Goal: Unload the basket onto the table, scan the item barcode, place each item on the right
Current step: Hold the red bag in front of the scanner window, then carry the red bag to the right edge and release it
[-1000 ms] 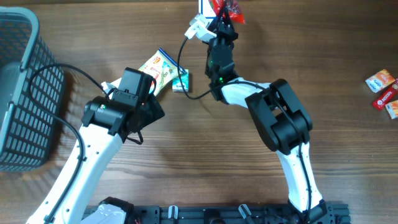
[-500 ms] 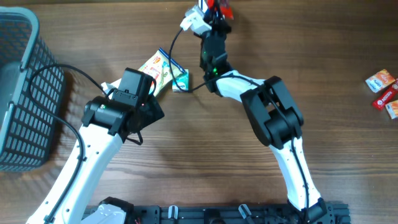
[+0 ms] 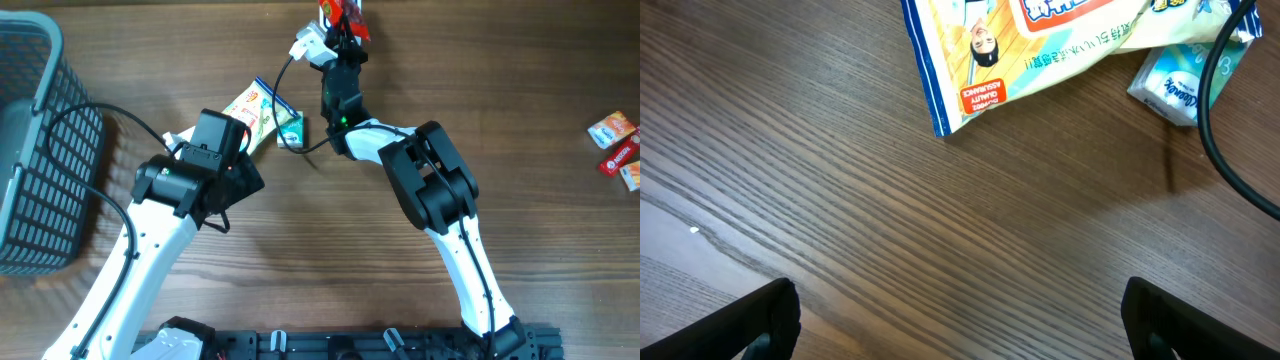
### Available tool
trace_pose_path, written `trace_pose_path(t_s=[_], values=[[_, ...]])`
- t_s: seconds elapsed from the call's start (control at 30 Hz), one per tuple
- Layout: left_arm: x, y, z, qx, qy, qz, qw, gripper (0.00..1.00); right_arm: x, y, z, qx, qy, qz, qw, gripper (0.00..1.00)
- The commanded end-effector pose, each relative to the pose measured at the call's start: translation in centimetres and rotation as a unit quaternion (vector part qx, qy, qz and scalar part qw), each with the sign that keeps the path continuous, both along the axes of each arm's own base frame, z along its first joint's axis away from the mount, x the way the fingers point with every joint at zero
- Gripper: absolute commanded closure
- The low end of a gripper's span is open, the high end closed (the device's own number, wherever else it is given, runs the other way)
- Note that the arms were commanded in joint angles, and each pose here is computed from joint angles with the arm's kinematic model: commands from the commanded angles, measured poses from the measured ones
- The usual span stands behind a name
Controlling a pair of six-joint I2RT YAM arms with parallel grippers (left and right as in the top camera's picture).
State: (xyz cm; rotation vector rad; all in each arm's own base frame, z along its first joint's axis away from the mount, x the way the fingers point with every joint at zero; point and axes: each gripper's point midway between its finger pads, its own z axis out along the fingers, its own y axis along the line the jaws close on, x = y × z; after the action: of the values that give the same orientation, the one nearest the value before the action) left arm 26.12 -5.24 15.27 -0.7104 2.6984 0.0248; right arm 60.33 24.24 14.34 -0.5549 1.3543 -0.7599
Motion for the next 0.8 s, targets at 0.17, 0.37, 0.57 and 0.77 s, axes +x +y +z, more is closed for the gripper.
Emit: trace_pose_path(t_s=[0.17, 0.37, 0.57, 0.77], values=[[0.2, 0.0, 0.2, -0.009, -0.005, 0.013, 1.000, 0.00, -0.2, -3.2, 9.3, -0.028, -0.129, -0.077, 0.988, 0.95], [0.2, 0.0, 0.2, -0.009, -0.005, 0.013, 1.000, 0.00, 0.3, -10.7, 12.8, -0.004, -0.126, -0.176, 0.976, 0.96], [0.2, 0.0, 0.2, -0.009, -0.005, 0.013, 1.000, 0.00, 0.8, -25.0, 12.7, -0.013, -0.031, -0.349, 0.937, 0.96], [0.2, 0.0, 0.2, -0.009, -0.005, 0.013, 1.000, 0.00, -5.2, -41.5, 10.5, 0.048, -0.004, -0.573, 0.818, 0.96]])
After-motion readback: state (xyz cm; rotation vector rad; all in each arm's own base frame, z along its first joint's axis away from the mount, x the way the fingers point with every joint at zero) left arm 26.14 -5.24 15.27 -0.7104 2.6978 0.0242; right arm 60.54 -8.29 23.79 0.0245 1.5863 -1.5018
